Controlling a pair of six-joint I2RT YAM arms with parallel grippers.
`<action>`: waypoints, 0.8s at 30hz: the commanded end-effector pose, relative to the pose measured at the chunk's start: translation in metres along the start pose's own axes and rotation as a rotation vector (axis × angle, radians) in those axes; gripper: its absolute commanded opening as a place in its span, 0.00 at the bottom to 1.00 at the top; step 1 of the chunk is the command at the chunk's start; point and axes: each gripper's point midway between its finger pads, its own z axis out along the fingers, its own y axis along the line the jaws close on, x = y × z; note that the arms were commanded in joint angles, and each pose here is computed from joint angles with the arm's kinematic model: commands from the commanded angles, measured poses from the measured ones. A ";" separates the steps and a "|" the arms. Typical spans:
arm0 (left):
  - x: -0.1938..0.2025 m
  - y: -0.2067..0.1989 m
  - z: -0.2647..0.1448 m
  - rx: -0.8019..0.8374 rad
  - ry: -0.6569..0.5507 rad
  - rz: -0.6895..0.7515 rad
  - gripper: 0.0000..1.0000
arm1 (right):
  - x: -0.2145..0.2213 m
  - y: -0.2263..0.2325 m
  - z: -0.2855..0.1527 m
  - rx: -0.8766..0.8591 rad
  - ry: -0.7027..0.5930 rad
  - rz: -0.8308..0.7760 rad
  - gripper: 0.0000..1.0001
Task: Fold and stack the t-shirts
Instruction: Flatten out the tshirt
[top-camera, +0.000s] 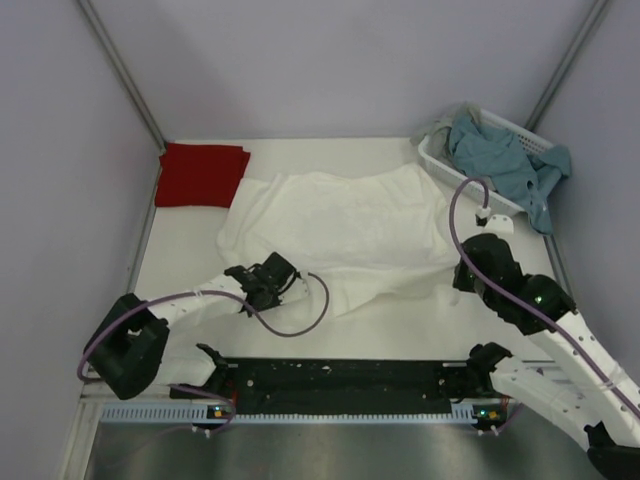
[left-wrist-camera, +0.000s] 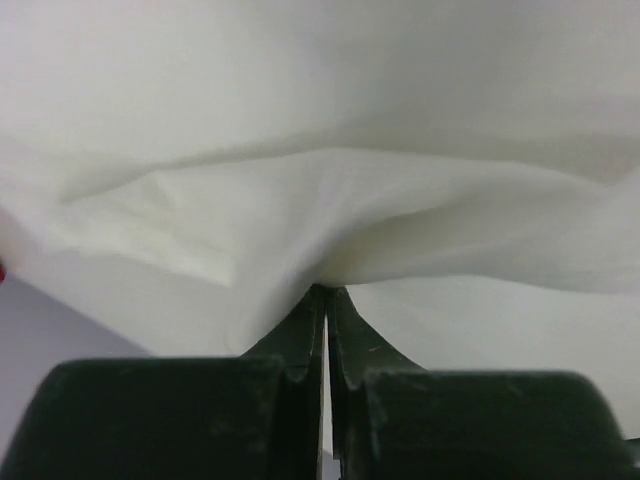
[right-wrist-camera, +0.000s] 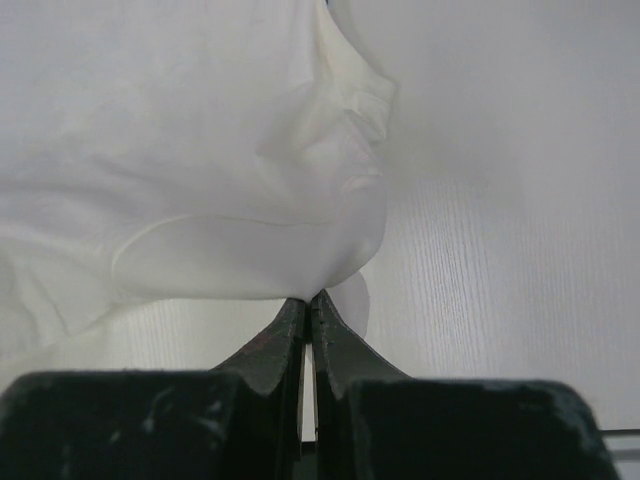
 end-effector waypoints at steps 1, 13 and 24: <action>0.019 0.063 -0.042 -0.316 -0.012 -0.103 0.00 | -0.046 -0.004 -0.032 -0.018 -0.132 0.026 0.00; 0.050 0.121 -0.249 -0.616 -0.470 -0.423 0.00 | -0.102 0.007 -0.163 -0.389 -0.314 0.045 0.00; 0.024 0.197 -0.318 -0.891 -0.497 -0.429 0.00 | -0.159 0.057 -0.139 -0.368 -0.273 -0.058 0.00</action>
